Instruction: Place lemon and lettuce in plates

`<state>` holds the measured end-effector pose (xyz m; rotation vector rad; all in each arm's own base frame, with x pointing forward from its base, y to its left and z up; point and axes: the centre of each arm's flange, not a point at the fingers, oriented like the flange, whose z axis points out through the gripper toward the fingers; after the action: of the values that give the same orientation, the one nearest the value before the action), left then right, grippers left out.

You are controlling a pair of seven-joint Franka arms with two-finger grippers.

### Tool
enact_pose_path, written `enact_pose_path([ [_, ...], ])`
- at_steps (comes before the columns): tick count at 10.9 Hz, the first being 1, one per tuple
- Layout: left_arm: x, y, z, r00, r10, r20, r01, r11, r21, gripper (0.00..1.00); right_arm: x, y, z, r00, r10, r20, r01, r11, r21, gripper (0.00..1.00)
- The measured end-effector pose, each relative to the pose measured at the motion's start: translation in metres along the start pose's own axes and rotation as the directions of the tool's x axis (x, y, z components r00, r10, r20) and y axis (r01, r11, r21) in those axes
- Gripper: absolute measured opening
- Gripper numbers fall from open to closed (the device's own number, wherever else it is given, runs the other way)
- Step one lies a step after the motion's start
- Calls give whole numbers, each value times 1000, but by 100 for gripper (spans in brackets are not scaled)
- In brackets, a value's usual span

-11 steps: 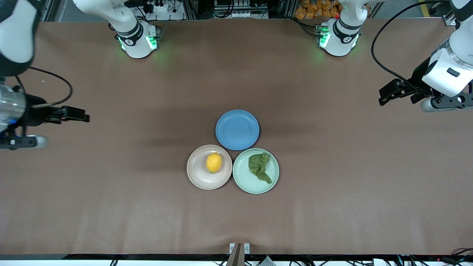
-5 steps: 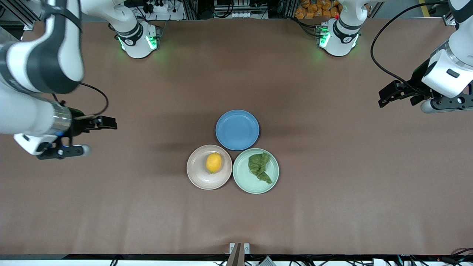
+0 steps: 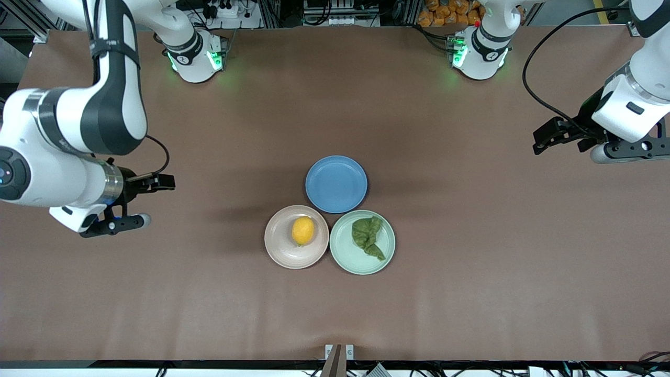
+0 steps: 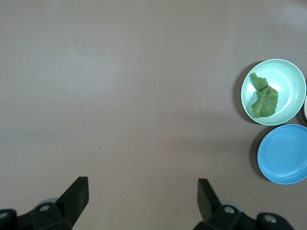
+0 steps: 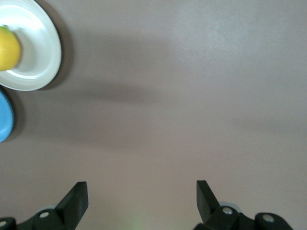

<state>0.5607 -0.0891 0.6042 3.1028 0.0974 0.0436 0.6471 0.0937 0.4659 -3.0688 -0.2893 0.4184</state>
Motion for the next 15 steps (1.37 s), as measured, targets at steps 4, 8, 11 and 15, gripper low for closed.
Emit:
enact_pose_path([
  [4, 1, -1, 3, 1000, 1, 2, -1, 1000, 0, 100, 19, 8, 51, 999, -12, 31, 14, 998, -65, 100],
  [8, 1, -5, 5, 1000, 12, 6, -12, 1000, 1, 100, 10, 23, 74, 997, 35, 75, -33, 999, -31, 100],
  [11, 1, -6, 9, 1000, 13, 13, -13, 1000, 3, 100, 0, 68, 99, 987, 96, 127, -97, 995, 3, 100],
  [15, 1, -6, 9, 1000, 12, 8, -12, 1000, 2, 100, -12, 102, 74, 987, 151, 61, -152, 988, 15, 100],
])
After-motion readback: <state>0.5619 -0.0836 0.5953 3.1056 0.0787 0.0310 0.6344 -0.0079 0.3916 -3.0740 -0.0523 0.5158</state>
